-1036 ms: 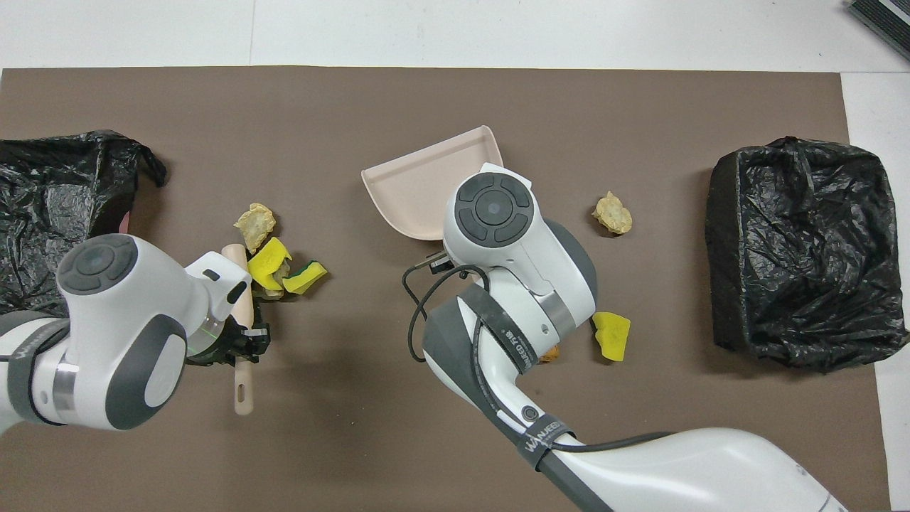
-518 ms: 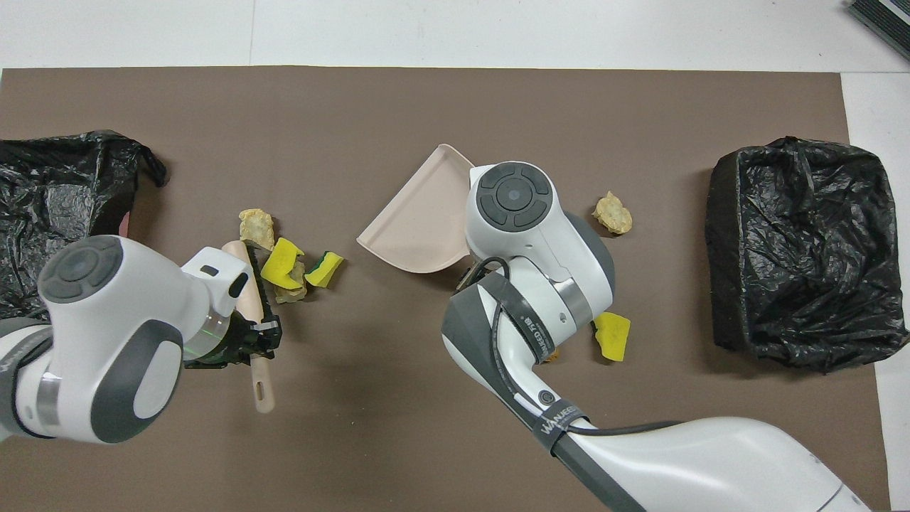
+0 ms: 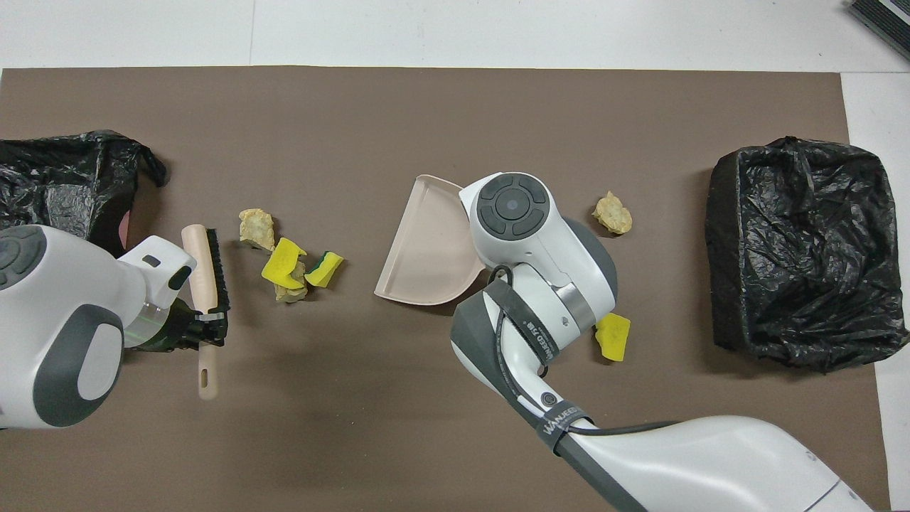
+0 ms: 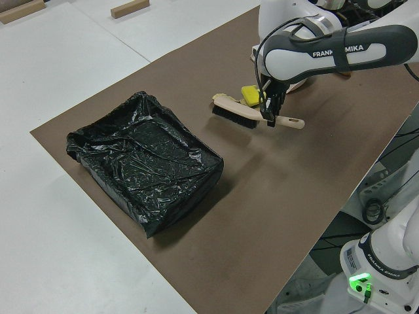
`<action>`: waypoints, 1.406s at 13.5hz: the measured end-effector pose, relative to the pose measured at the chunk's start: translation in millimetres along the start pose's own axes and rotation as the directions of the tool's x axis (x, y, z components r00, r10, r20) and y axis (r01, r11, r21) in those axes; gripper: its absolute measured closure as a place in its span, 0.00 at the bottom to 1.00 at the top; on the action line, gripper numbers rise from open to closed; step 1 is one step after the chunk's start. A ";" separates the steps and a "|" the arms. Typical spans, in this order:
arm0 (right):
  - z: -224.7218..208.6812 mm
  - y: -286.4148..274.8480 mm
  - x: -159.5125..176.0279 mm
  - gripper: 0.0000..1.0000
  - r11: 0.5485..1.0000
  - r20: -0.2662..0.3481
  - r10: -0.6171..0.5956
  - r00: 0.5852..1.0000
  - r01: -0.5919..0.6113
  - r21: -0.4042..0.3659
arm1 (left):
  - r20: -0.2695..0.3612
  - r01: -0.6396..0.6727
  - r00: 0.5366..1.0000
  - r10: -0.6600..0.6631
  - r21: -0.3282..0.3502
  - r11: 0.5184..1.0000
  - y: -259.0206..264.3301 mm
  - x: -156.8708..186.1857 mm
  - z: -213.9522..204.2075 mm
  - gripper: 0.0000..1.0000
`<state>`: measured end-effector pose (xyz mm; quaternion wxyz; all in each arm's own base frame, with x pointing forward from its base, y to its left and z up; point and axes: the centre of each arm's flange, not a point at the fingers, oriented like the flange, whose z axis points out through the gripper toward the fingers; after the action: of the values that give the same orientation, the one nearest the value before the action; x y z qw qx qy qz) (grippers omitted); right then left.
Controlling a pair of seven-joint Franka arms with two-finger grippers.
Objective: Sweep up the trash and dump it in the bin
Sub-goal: 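Angle the dustpan toward the sponges while the left gripper positions the brush, then sweep the sponges and bread into the dustpan with the left gripper's brush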
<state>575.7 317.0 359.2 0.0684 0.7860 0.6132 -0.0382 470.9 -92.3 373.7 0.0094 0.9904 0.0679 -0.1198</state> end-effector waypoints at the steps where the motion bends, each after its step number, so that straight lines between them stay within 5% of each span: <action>1: -0.6 0.8 -0.5 0.69 0.999 0.009 -0.032 0.999 0.032 -0.013 | 0.007 0.007 1.000 -0.007 0.001 1.000 13.6 -5.4 4.0 0.74; 3: -1.7 0.8 -0.2 0.69 0.996 0.020 -0.084 0.996 0.084 -0.027 | 0.015 0.045 0.999 -0.045 0.005 0.999 44.9 -19.8 13.8 0.74; 7: -2.3 0.0 0.7 0.69 0.991 0.028 -0.126 0.992 0.127 -0.035 | -0.017 0.045 0.999 -0.046 -0.091 0.995 113.2 -44.3 19.9 0.74; 15: -0.3 -3.9 0.0 0.69 0.990 0.036 -0.136 0.990 0.138 -0.031 | -0.113 -0.129 0.987 0.111 -0.165 0.978 230.0 -78.5 25.0 0.74; 19: 0.2 -4.5 -0.8 0.69 0.990 0.037 -0.136 0.990 0.138 -0.030 | -0.038 -0.092 0.995 0.087 -0.140 0.986 206.6 -70.8 -14.8 0.74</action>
<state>571.1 317.2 358.9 0.0892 0.7401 0.6650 -0.0466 434.6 -305.8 405.4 0.0839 0.9911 0.0317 -0.0984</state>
